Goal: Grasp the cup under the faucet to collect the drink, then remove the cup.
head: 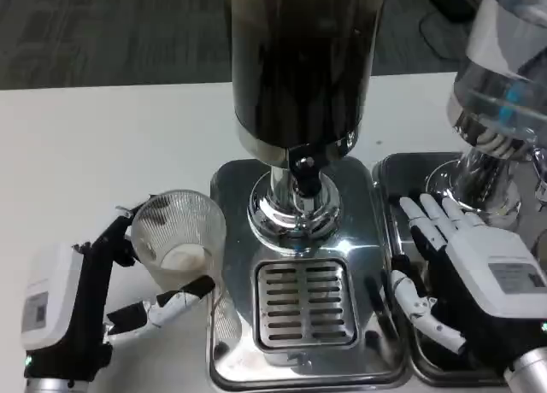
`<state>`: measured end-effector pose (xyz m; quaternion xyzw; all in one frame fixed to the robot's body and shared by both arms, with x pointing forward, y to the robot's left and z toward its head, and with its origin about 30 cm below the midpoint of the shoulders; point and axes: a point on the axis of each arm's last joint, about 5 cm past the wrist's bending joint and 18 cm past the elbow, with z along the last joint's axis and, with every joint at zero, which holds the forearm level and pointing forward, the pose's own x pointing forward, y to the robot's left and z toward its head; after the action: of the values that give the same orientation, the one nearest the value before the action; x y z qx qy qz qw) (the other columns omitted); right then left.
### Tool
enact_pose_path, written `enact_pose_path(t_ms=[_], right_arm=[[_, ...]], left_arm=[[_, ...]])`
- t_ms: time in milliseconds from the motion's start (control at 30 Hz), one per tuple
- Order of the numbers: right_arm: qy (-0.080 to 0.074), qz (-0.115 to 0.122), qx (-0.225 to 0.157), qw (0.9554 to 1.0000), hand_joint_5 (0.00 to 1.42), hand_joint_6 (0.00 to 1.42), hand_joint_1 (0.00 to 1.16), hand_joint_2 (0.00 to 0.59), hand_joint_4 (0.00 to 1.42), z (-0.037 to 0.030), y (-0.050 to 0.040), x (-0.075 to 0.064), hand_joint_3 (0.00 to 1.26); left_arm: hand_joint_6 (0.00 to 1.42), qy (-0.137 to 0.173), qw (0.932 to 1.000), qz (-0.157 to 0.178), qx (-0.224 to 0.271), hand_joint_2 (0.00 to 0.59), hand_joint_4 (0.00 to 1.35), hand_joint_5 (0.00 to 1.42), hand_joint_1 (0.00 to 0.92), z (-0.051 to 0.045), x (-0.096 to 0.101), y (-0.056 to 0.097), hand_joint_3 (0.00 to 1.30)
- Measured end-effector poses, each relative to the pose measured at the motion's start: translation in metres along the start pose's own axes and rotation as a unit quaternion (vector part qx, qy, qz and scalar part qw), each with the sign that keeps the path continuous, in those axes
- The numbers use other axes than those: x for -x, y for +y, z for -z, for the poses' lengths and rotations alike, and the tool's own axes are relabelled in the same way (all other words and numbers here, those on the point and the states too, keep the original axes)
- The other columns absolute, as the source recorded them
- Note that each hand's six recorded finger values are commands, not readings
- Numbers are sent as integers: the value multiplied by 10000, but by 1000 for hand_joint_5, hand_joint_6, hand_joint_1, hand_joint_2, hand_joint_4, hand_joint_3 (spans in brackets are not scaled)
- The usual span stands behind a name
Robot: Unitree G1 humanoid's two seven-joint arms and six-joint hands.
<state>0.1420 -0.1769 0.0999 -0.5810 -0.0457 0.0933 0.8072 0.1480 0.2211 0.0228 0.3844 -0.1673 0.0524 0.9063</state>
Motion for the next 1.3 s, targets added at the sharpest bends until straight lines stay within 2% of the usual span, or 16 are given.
enact_pose_path(t_ms=[100,367,433,600,667,733,833,933,1133,1300], right_arm=[[4,17,-9,10000,0,49,21,510,0,-2,2,1,44],[150,22,-60,9999,0,49,24,510,0,-13,38,29,44],[166,36,-47,9998,0,49,25,510,0,-22,43,27,44],[223,69,-43,9997,0,49,25,510,0,-43,54,33,44],[333,166,-75,9993,0,49,25,510,0,-45,62,42,44],[479,254,-62,9985,0,49,25,510,0,-15,48,44,44],[494,271,-52,9984,0,49,27,515,0,-8,41,45,44],[474,271,-93,9985,0,49,28,518,0,-29,47,53,44],[569,308,-173,9978,0,49,31,521,0,-54,44,94,44],[696,244,-208,9971,0,49,32,521,0,-49,64,155,44]], left_arm=[[806,-26,10000,41,-18,164,461,713,624,6,-5,14,421],[810,-414,9982,431,111,163,463,713,621,-36,-87,1,423],[817,-494,9977,441,120,163,468,719,620,-41,-121,9,431],[834,-622,9956,681,189,154,479,730,610,-50,-187,-17,436],[835,-626,9943,842,211,153,479,730,608,-43,-196,-38,436],[835,-648,9928,980,244,152,479,730,606,-40,-214,-54,436],[835,-755,9909,1083,266,151,480,730,603,-54,-279,-71,436],[835,-895,9883,1188,340,149,480,730,599,-86,-335,-110,440],[835,-889,9867,1309,380,147,480,731,594,-84,-330,-146,443],[845,-1231,9794,1517,501,147,480,731,592,-177,-448,-234,444]])
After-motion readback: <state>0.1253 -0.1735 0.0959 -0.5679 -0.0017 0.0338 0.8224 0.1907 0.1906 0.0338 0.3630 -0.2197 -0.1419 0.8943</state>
